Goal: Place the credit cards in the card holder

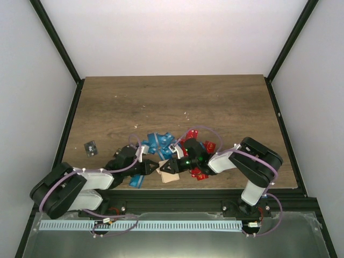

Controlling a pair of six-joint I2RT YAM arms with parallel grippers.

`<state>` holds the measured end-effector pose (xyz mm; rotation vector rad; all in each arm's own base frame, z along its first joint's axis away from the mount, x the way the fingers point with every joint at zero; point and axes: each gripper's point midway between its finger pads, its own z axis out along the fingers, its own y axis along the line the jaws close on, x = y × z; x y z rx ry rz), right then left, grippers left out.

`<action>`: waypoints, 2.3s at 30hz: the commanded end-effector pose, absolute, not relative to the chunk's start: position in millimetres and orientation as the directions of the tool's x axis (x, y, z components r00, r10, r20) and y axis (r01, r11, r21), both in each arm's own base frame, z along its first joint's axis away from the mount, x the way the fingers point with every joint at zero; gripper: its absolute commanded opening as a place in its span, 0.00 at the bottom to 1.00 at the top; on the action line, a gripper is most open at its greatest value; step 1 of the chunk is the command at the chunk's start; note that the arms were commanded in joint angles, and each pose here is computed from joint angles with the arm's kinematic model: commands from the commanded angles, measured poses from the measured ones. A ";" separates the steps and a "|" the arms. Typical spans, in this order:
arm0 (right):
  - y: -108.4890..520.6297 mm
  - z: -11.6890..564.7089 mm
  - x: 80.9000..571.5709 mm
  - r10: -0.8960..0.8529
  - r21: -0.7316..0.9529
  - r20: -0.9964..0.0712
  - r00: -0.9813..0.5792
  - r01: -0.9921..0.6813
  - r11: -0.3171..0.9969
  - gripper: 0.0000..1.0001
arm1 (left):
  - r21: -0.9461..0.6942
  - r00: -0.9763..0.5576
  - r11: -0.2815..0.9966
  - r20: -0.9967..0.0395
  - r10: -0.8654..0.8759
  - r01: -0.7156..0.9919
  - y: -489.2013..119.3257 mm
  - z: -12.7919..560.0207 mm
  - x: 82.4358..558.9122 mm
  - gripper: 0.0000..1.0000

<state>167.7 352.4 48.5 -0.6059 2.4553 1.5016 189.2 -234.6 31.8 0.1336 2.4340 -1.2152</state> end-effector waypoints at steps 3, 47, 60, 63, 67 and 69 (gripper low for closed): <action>338.7 25.7 158.6 -0.262 0.799 -0.302 -0.916 -0.393 0.454 0.43 | -0.741 -0.883 0.605 -0.452 -0.127 0.292 -226.2 42.9 186.2 0.04; 302.2 63.8 165.1 -0.260 0.678 -0.435 -0.862 -0.503 0.536 0.43 | -0.763 -0.862 0.540 -0.490 -0.126 0.355 -232.5 69.9 180.5 0.22; 262.3 43.5 119.6 -0.212 0.644 -0.269 -0.940 -0.339 0.685 0.43 | -0.705 -0.841 0.632 -0.520 -0.152 0.322 -218.3 57.2 190.8 0.55; 263.3 46.5 100.9 -0.233 0.665 -0.259 -0.938 -0.347 0.661 0.43 | -0.707 -0.845 0.630 -0.514 -0.146 0.321 -220.5 54.1 191.5 0.54; 265.0 47.9 85.6 -0.245 0.706 -0.248 -0.937 -0.348 0.617 0.41 | -0.712 -0.850 0.623 -0.509 -0.138 0.325 -223.1 50.7 191.2 0.55; 267.3 46.5 82.2 -0.251 0.715 -0.245 -0.936 -0.350 0.606 0.40 | -0.714 -0.854 0.621 -0.503 -0.133 0.323 -223.7 48.2 190.5 0.54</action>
